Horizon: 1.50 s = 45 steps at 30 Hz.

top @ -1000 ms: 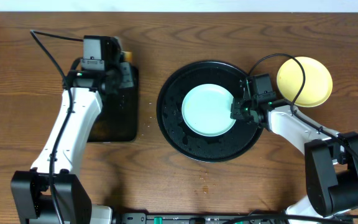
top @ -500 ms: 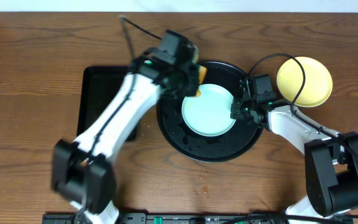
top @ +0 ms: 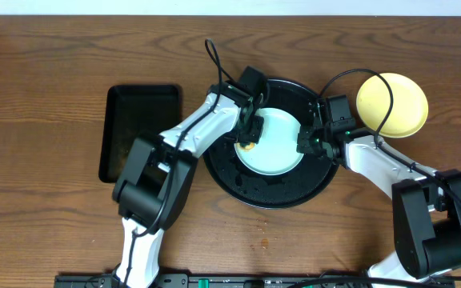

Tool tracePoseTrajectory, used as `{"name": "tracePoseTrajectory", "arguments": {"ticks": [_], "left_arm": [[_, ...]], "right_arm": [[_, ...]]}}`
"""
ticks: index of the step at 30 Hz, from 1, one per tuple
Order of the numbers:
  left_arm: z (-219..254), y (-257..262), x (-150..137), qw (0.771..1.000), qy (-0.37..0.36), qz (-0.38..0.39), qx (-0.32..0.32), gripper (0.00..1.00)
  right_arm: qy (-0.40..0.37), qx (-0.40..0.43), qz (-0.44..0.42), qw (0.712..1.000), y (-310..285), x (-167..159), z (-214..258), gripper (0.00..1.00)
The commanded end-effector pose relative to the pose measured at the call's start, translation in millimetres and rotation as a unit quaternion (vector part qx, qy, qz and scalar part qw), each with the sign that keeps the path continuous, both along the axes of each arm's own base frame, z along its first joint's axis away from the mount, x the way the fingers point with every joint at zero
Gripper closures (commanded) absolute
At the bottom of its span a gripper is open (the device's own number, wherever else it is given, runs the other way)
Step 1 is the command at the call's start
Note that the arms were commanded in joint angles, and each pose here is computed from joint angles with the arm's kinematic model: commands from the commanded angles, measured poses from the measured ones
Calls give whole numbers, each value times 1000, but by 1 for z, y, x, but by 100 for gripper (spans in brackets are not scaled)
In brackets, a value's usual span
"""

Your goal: Clean dirty plates on tray and stack at the side

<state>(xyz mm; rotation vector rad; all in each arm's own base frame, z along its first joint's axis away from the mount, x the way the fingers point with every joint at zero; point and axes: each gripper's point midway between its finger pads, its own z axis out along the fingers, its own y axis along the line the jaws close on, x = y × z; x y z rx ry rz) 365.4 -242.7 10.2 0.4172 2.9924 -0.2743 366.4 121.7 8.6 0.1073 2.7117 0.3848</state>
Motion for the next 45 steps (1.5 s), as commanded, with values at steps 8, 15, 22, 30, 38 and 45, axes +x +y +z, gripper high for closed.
{"name": "tracePoseTrajectory", "arguments": {"ticks": [8,15,22,30,38,45], "left_arm": [[-11,-23,-30,994,85,-23,-71,93],[-2,-44,-40,984,116,-33,-132,93],[39,-61,-21,976,90,-41,-193,93],[156,19,52,979,-92,38,-177,93],[111,189,31,977,-30,195,78,92],[52,249,11,960,34,261,99,92]], "right_arm": [[9,-14,-6,1000,-10,-3,-9,99],[9,-14,-6,1000,-10,-3,-9,98],[9,-14,-6,1000,-10,-3,-9,94],[9,-14,-6,1000,-10,-3,-9,65],[9,-14,-6,1000,-10,-3,-9,68],[9,-14,-2,1000,-7,-4,-9,69]]}}
